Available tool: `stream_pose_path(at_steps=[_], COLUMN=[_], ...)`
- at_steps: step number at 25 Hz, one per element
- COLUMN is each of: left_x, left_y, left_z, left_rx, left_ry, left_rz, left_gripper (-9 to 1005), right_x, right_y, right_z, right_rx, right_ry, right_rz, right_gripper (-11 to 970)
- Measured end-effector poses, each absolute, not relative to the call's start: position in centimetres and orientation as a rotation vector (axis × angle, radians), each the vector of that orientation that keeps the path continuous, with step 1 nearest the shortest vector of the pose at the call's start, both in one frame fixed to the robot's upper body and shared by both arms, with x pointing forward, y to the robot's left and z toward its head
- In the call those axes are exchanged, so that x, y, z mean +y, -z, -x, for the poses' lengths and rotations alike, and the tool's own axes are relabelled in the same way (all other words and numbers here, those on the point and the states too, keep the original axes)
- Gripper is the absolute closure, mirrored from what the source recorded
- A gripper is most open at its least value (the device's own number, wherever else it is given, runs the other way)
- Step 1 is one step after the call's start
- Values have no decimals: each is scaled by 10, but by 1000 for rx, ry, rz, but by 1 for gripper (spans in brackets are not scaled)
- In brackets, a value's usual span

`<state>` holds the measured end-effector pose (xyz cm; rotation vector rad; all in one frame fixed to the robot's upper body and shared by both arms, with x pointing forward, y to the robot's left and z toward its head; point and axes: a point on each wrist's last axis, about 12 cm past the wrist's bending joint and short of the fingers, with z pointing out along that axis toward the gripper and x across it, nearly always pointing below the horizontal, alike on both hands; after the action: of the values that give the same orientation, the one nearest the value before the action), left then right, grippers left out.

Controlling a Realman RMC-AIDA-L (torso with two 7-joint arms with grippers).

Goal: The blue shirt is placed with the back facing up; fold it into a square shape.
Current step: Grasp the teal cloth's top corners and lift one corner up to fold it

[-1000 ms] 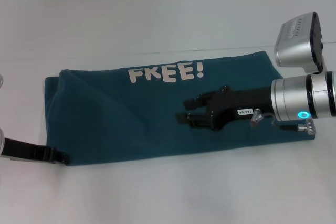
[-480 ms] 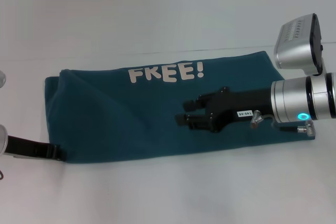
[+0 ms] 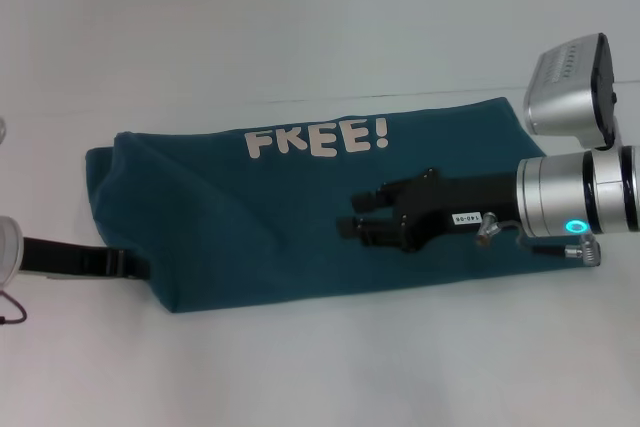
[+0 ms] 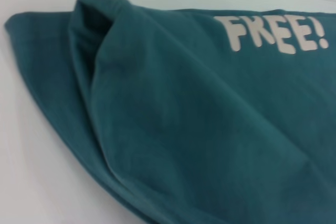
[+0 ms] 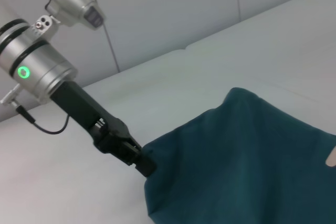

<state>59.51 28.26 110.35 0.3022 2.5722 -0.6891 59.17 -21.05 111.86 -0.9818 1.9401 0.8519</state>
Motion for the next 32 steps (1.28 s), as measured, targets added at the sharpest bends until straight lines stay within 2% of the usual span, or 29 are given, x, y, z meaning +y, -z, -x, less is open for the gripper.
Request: stream_pose_path(at_steps=[13,24,32], left_x=[271,242,232], left_y=[-1136,-1165,-1186], left_z=[-610,-629,-639], left_rx=[2434,2379,2331], left_ry=[882,932,958], left_rz=[-326,-463,-518], left_gripper=[941,932,925], right_x=[-217,-212,-202], right_y=[-1098,-1066,-1049], right_z=[-594,-596,-604], right_rx=[1880,1820,1848], right_ry=[-821,-745,-640], right_rz=[827,660,565], right_gripper=[565,583,795])
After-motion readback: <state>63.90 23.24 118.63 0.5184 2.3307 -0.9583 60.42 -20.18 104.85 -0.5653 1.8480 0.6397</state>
